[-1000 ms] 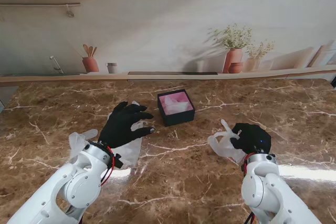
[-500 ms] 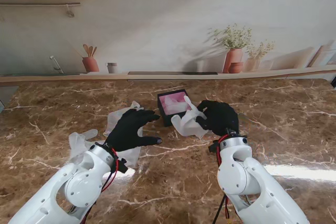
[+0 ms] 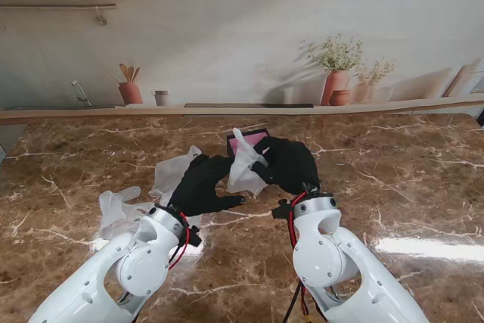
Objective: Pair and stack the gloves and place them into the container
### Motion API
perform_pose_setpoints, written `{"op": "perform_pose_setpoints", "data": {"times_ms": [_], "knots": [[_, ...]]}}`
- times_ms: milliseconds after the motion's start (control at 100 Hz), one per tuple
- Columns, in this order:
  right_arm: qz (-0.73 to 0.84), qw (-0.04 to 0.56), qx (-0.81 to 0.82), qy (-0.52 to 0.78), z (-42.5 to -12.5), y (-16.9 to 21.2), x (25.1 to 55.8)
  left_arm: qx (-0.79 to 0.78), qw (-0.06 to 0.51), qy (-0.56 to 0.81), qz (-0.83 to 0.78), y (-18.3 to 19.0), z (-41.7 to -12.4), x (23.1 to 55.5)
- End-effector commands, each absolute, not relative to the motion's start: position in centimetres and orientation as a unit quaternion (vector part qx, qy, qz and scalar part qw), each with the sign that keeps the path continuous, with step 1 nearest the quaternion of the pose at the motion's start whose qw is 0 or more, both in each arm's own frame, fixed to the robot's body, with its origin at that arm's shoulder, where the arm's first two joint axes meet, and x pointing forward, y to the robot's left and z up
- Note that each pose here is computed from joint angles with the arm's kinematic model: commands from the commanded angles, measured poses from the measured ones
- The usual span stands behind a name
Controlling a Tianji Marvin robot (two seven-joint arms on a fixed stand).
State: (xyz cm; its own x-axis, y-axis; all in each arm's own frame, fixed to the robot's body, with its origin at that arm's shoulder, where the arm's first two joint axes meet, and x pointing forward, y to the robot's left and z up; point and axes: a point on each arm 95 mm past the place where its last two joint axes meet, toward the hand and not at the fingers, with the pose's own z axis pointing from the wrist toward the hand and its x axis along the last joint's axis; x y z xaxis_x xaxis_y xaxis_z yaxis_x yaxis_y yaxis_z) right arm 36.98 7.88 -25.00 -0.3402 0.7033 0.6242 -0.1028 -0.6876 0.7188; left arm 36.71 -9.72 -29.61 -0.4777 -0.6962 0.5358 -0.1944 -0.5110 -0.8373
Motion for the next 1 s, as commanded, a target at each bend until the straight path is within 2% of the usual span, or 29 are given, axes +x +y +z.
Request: {"op": "perform_pose_setpoints", "data": {"times_ms": [0, 250, 450, 730, 840, 990], "knots": [[0.762, 0.253, 0.516, 0.298, -25.2, 8.4, 36.5, -0.482, 0.168, 0.453, -0.731, -10.2, -29.6, 36.8], [0.749, 0.247, 0.54, 0.295, -25.7, 7.7, 36.1, -0.498, 0.124, 0.407, -0.756, -10.4, -29.0, 36.5], [0.722, 0.269, 0.565, 0.296, -26.8, 6.3, 35.9, -0.503, 0.086, 0.413, -0.754, -10.2, -28.3, 36.0], [0.662, 0.365, 0.573, 0.317, -28.6, 3.3, 34.7, -0.557, 0.011, 0.393, -0.731, -10.0, -27.9, 35.5], [0.66, 0.385, 0.56, 0.319, -29.2, 2.4, 33.7, -0.579, -0.01, 0.37, -0.726, -10.3, -28.1, 35.4], [0.691, 0.381, 0.526, 0.319, -29.9, 2.3, 31.8, -0.605, -0.017, 0.343, -0.719, -10.8, -28.3, 35.3]]}}
